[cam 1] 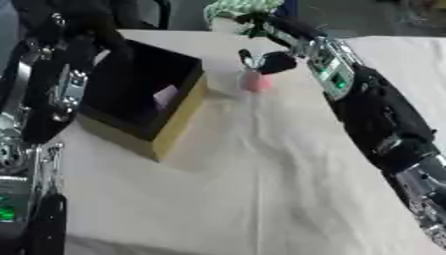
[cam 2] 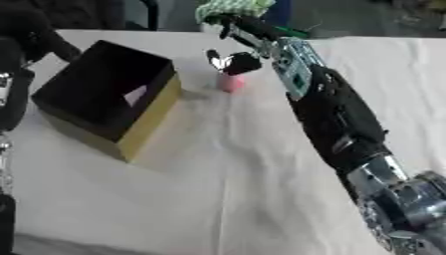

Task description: Pick up objects on the table and place them in the box.

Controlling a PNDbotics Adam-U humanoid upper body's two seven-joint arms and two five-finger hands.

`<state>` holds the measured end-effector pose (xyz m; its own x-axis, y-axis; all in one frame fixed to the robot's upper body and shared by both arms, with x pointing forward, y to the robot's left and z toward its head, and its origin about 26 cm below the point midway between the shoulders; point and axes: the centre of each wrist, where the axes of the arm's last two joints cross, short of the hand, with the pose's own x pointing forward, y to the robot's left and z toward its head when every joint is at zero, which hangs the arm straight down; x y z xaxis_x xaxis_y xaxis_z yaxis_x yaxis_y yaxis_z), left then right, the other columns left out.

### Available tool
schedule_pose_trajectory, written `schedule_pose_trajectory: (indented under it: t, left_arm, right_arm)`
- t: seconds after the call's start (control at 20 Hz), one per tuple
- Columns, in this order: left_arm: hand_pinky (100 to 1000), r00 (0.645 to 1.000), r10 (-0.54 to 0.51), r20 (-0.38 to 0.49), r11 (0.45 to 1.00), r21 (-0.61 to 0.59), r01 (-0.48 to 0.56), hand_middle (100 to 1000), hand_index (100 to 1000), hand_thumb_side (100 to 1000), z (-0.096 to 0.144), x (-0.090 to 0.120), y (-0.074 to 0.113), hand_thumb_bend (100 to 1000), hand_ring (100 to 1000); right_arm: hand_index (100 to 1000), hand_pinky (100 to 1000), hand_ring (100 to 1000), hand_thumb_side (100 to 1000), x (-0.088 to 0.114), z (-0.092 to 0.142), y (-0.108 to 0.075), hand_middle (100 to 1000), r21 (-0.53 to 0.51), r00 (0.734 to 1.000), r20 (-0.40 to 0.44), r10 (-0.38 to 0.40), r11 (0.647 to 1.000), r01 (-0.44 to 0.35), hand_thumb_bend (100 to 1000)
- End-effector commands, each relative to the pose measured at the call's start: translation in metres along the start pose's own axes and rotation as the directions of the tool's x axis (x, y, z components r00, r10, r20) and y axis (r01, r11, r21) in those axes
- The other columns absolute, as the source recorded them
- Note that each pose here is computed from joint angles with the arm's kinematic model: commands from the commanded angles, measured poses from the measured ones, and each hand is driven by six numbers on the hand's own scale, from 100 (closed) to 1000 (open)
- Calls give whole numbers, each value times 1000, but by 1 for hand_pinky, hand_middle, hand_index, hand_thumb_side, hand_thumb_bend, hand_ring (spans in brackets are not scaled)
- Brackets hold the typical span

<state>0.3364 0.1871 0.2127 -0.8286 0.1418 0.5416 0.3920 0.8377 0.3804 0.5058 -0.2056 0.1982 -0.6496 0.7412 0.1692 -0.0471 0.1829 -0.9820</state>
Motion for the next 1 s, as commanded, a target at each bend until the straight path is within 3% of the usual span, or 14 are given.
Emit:
schedule_pose_trajectory:
  t: [0.05, 1.0]
  left_arm:
    - [634, 1000, -22, 22, 1000, -8, 23, 553, 753, 531, -4, 5, 5, 100, 534]
    - [634, 999, -23, 23, 1000, -10, 23, 554, 753, 534, -4, 6, 6, 100, 533]
  right_arm:
    - [1000, 903, 795, 435, -2, 0, -7, 925, 6, 999, -18, 39, 999, -39, 100]
    - [975, 876, 808, 275, -10, 4, 8, 901, 114, 979, -107, 171, 981, -159, 100]
